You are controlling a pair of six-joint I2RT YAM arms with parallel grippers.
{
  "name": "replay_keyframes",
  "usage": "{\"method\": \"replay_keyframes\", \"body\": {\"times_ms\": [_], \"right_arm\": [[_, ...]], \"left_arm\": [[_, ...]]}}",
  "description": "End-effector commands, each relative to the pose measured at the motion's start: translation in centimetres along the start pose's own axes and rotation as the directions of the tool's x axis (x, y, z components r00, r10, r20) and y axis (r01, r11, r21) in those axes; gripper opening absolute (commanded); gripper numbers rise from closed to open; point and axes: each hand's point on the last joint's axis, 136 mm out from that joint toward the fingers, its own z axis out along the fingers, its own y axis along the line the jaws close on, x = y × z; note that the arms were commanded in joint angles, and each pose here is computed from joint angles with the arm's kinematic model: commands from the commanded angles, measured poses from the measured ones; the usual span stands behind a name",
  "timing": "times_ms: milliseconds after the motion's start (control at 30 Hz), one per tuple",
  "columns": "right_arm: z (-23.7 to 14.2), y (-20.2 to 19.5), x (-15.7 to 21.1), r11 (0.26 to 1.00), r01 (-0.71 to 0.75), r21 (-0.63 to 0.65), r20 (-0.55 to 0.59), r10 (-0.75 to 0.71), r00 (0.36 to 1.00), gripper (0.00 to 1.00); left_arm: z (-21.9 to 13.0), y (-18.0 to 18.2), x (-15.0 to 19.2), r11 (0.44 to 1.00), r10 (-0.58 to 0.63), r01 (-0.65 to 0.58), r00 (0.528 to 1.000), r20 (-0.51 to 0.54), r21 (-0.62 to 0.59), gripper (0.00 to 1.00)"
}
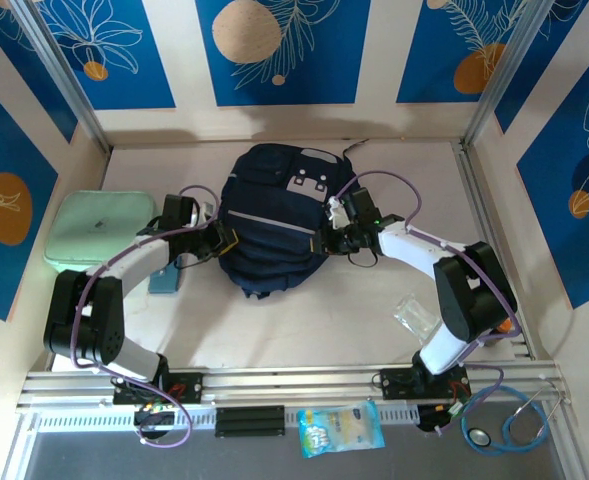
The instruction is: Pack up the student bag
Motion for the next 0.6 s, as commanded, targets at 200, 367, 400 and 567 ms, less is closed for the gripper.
{"method": "replay_keyframes", "body": {"times_ms": [200,367,400,567], "right_arm": [[-0.3,1.9,-2.8,0.995,-0.083,-0.057,0.145,0.09,0.985,0.21],[-1.1,3.7,-3.0,0.992,0.004,-0.128,0.16,0.016,0.987,0.14],[-1.1,3.8,-2.9,0.992,0.013,-0.127,0.155,0.007,0.988,0.14],[-1.7,3.3,-2.5,0.995,0.023,-0.101,0.154,-0.007,0.988,0.17]], "left_arm": [[-0.5,-0.9,-0.9,1.0,0.028,-0.028,0.999,0.029,0.014,0.17],[-1.2,0.2,-0.8,0.997,0.051,-0.048,0.998,0.047,-0.058,0.18],[-1.6,0.5,-0.8,0.995,0.059,-0.054,0.997,0.057,-0.084,0.21],[-4.6,-0.1,-0.6,0.984,0.113,-0.096,0.988,0.109,-0.149,0.4]]}}
